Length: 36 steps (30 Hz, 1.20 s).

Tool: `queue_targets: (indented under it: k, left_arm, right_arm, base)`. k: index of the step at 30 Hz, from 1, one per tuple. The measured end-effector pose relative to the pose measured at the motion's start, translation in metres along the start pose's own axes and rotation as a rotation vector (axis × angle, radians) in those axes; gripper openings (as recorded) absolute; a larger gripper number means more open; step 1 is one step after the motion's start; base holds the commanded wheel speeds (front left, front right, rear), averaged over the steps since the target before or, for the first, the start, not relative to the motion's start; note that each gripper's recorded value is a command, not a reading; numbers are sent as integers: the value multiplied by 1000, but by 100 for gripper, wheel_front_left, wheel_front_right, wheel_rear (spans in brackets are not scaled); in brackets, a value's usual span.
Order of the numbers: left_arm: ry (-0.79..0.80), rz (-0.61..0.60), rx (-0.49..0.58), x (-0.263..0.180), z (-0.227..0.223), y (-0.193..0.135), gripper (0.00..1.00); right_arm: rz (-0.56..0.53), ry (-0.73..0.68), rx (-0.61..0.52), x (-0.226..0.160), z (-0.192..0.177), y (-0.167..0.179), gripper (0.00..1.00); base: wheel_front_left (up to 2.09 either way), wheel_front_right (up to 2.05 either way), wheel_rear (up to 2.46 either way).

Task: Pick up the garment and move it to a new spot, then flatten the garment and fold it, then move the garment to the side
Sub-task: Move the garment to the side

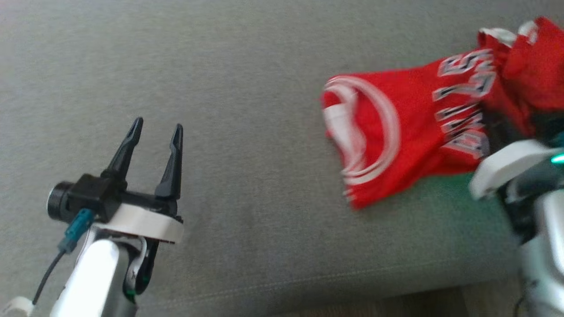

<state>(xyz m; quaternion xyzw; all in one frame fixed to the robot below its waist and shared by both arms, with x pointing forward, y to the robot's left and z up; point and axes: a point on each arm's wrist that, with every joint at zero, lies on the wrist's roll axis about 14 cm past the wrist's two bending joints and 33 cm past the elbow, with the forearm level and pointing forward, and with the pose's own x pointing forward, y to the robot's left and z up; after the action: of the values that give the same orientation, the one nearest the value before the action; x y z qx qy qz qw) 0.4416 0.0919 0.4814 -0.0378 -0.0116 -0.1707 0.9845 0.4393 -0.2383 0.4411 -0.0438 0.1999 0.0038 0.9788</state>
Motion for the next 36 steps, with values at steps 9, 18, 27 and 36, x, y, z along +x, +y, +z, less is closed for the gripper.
queue_targets:
  k: [9,18,27,36]
  left_arm:
    - [21,-81,-21,27,-17,-18,100]
    - [30,-101,-28,40,-28,-16,100]
    - [53,-118,-35,40,-39,-19,100]
    - [40,-129,-26,39,-31,-23,100]
  right_arm:
    - [-248,-86,16,3,47,-98,0]
    - [-379,-97,65,11,56,-147,0]
    - [-419,-38,104,14,36,-160,30]
    - [-411,-122,103,8,62,-149,100]
  base:
    - [0,0,0]
    - [0,0,0]
    - [0,0,0]
    - [0,0,0]
